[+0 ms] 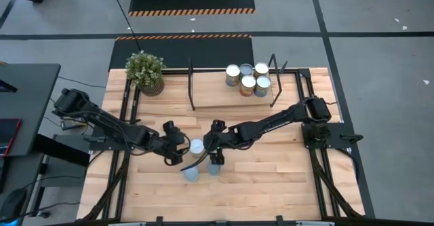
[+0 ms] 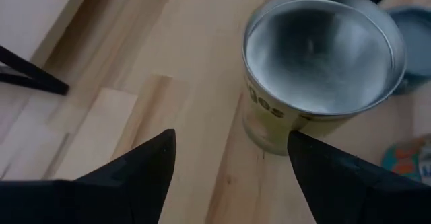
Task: Pick and place cans onto a shelf
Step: Put the canned oranges on the shelf
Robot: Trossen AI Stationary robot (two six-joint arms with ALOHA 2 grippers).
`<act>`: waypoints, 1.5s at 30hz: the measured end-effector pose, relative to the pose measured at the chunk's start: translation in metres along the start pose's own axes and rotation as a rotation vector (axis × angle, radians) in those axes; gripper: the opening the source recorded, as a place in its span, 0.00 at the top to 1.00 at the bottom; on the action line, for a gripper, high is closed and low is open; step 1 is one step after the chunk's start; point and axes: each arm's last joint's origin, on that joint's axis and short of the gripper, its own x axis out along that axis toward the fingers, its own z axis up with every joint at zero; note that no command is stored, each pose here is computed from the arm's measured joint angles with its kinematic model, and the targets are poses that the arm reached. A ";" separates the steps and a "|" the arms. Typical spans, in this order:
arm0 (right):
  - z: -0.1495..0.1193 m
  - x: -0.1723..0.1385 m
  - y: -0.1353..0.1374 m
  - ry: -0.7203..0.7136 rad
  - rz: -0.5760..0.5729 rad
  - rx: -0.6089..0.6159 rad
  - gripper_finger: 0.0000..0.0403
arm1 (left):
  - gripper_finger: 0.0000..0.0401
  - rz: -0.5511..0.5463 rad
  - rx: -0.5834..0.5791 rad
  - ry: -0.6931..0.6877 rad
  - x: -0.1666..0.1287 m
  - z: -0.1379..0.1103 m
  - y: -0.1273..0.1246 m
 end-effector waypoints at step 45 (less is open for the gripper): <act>-0.001 -0.063 -0.121 0.007 -0.303 0.100 0.17 | 0.28 -0.177 -0.032 -0.115 0.000 0.019 -0.005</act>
